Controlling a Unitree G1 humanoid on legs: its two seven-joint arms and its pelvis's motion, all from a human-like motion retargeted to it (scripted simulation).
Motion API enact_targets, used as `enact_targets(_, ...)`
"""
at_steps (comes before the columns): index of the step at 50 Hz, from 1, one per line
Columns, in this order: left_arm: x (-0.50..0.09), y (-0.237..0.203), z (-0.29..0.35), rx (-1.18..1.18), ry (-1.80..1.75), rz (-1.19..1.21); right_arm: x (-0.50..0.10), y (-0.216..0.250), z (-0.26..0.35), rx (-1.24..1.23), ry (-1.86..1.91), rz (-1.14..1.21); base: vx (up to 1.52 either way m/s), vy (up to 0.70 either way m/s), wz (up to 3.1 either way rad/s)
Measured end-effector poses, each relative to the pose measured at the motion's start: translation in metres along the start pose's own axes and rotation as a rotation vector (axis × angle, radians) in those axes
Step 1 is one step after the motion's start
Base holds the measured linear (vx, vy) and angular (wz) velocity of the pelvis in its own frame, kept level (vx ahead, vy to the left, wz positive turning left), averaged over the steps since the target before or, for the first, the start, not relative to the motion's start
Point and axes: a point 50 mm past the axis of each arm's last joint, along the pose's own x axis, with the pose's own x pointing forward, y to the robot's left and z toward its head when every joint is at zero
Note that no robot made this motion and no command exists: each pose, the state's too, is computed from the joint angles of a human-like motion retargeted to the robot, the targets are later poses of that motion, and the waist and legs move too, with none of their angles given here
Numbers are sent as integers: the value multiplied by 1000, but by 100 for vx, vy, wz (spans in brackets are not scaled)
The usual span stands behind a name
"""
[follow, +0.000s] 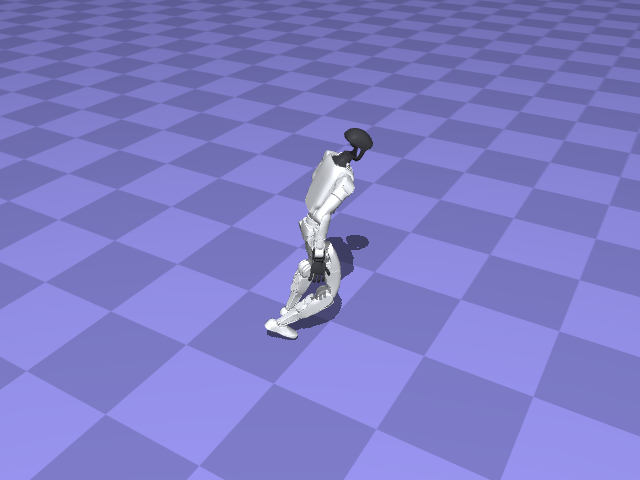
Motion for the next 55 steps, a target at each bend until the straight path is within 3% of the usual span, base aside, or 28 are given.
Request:
enact_targets(2, 0, 7, 48, -372, -162, -31, -8, -24, -37, -117, 155, -51, 56, -22, -139)
enact_targets(5, -11, 28, 93, -601, -395, -34, -20, -60, -73, -101, 320, -226, 65, -26, -119)
enact_targets(10, -19, 33, 72, -447, -386, 95, -4, -88, -46, 220, 359, -615, 68, -23, -186)
enact_targets(13, -26, 4, 4, -325, -137, -47, 19, -78, 16, 267, 194, -614, 64, -12, -307)
enact_targets(15, -44, -20, -61, -216, 115, -175, 35, -57, 71, 267, 77, -525, 68, -4, -344)
enact_targets(18, -103, -51, -157, 167, 469, -522, 44, 5, 164, 194, -109, -315, 78, 0, -315)
enact_targets(20, -145, -54, -198, 514, 576, -886, 33, 58, 216, 57, -293, -96, 89, 3, -261)
enact_targets(23, -179, -37, -222, 744, 593, -1233, -14, 123, 272, -160, -701, 239, 95, 7, -202)
enact_targets(25, -187, -19, -231, 706, 612, -1224, -58, 152, 297, -233, -987, 376, 98, 16, -178)
enact_targets(28, -188, 8, -244, 381, 738, -986, -111, 189, 313, -259, -1237, 543, 99, 28, -155)
enact_targets(32, -163, 25, -245, -15, 874, -709, -129, 235, 303, -233, -1050, 952, 98, 35, -8)
enact_targets(35, -109, 31, -211, 110, 769, -512, -109, 229, 292, -145, -869, 1043, 99, 34, 123)
enact_targets(38, -42, 38, -140, 466, 477, -213, -66, 195, 279, -112, -827, 712, 98, 27, 70)
enact_targets(40, -13, 38, -86, 476, 272, -55, -31, 170, 252, -225, -766, 408, 93, 24, 44)
enact_targets(42, 7, 33, -27, 243, 80, -1, 4, 138, 218, -392, -616, 165, 91, 23, 83)
enact_targets(45, 11, 27, 51, -191, -175, -120, 39, 75, 163, -491, -311, -86, 96, 16, 145)
enact_targets(50, -21, 26, 158, -539, -621, -205, 43, -36, 121, -141, -25, -536, 109, -5, 178)
enact_targets(55, -38, 9, 176, -818, -650, -496, 38, -67, 108, -98, 93, -603, 119, -21, 29)
